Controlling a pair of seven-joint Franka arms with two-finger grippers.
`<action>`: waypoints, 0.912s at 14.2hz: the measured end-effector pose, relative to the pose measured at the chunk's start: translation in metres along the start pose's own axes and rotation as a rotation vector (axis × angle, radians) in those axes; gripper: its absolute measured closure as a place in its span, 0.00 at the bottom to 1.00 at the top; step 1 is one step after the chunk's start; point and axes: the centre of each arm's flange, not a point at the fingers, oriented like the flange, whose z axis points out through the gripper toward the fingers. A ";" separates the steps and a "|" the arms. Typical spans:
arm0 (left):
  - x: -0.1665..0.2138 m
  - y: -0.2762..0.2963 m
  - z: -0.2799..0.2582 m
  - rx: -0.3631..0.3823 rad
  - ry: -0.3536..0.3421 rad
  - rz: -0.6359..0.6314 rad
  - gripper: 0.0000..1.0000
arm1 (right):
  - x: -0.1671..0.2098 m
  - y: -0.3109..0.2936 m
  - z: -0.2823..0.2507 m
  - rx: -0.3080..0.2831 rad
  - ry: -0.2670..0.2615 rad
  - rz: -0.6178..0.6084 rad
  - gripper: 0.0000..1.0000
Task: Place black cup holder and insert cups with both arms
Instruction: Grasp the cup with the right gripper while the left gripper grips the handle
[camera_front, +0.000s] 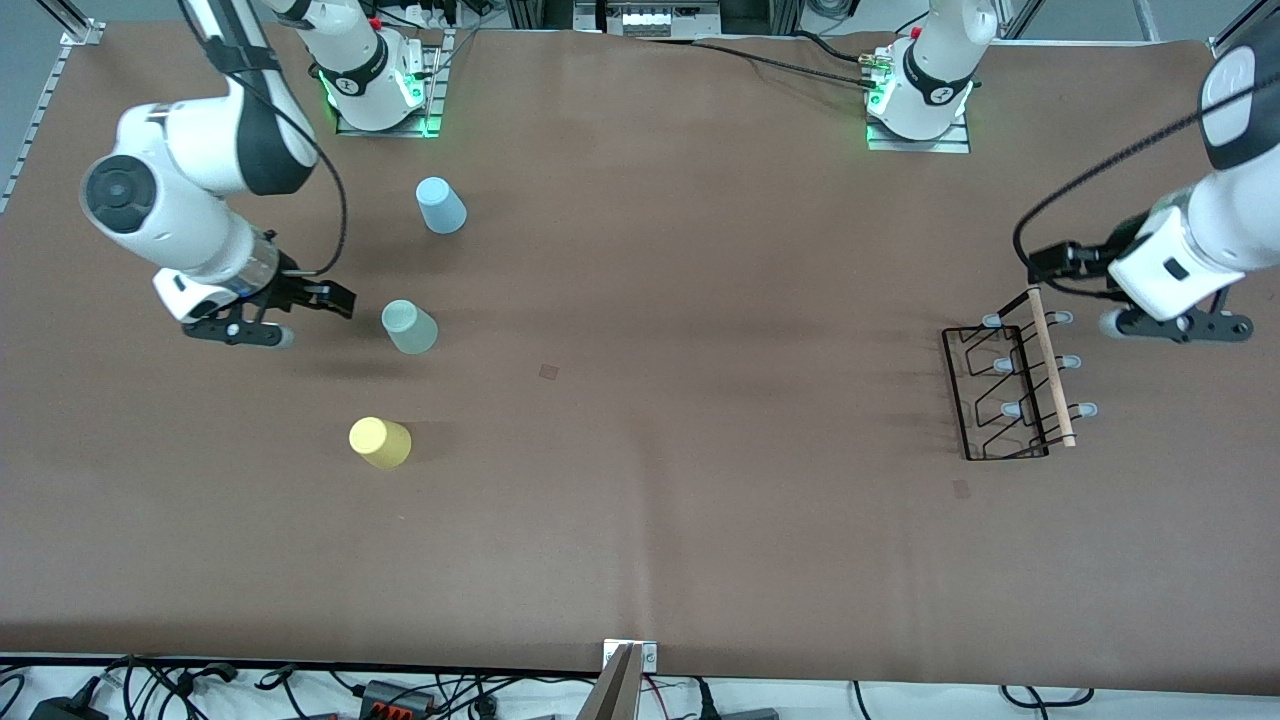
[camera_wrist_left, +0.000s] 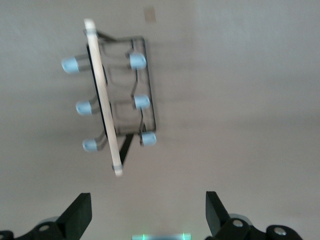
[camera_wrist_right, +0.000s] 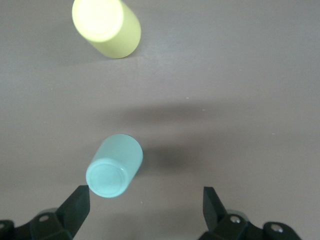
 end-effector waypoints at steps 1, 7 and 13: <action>0.007 -0.007 0.005 0.000 0.038 -0.008 0.00 | -0.005 -0.009 0.007 0.002 0.009 -0.010 0.00; 0.023 -0.031 0.077 0.056 0.151 -0.017 0.00 | -0.017 -0.035 0.026 0.006 0.010 -0.043 0.00; 0.018 -0.048 0.139 0.054 0.254 -0.039 0.19 | -0.010 -0.044 0.067 0.023 0.021 -0.051 0.00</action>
